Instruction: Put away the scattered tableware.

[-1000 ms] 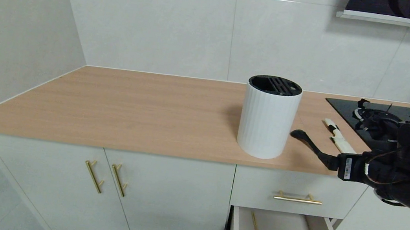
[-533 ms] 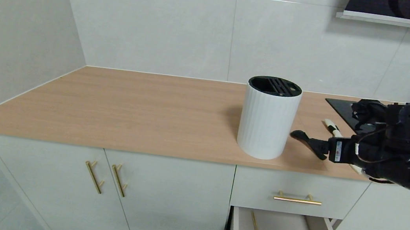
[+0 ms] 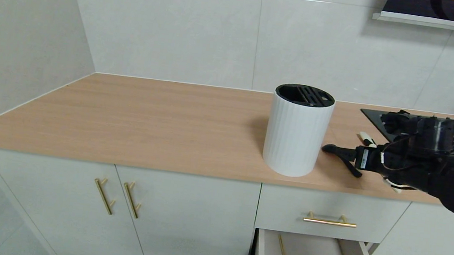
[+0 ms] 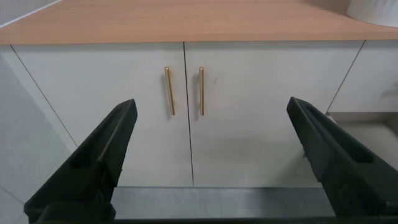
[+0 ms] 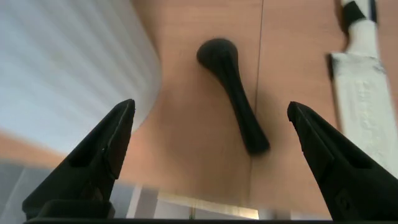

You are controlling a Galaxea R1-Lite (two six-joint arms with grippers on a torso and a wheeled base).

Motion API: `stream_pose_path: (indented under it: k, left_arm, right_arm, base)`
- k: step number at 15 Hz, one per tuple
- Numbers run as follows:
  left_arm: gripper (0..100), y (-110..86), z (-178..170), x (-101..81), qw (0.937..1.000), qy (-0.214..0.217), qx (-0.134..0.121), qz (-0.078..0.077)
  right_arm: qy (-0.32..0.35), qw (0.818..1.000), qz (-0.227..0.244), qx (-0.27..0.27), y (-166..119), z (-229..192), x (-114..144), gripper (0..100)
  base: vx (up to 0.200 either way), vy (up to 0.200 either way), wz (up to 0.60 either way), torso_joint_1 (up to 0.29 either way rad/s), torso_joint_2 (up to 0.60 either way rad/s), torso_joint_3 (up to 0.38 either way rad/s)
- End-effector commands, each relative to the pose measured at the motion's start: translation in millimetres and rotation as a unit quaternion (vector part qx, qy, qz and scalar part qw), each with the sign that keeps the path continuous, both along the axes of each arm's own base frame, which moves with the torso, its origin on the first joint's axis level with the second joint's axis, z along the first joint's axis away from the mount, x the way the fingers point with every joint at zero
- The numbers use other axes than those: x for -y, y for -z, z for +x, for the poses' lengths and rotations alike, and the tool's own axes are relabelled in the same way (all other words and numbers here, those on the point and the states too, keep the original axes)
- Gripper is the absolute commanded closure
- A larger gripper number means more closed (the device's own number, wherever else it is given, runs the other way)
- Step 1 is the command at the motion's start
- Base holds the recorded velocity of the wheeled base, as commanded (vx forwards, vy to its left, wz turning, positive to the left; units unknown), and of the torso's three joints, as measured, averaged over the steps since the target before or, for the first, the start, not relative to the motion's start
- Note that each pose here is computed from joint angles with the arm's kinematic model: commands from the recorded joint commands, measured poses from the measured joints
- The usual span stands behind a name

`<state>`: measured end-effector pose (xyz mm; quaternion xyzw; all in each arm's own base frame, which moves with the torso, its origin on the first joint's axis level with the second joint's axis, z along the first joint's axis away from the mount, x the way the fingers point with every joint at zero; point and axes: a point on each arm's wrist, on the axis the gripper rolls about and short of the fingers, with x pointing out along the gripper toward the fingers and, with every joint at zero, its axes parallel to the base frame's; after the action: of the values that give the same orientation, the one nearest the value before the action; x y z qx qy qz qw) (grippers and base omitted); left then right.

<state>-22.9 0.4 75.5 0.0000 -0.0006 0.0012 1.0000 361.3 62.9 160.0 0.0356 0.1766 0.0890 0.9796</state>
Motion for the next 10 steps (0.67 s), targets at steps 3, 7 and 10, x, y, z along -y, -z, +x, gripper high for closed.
stream_pose_path:
  k: [3, 7, 10]
  left_arm:
    - [0, 0.0, 0, 0.0, 1.0000, 0.000, -0.001, 0.000]
    - [0, 0.0, 0, 0.0, 1.0000, 0.000, -0.001, 0.000]
    - [0, 0.0, 0, 0.0, 1.0000, 0.000, -0.001, 0.000]
  right_arm:
    - [0.004, 0.999, -0.007, -0.031, 42, 20, -1, 0]
    - [0.018, 1.000, -0.008, -0.021, 49, 28, 5, 0]
    - [0.031, 0.999, -0.012, -0.013, 52, 31, 6, 0]
  base:
    - [0.000, 0.000, 0.00, 0.000, 0.00, 0.000]
    - [0.000, 0.000, 0.00, 0.000, 0.00, 0.000]
    - [0.000, 0.000, 0.00, 0.000, 0.00, 0.000]
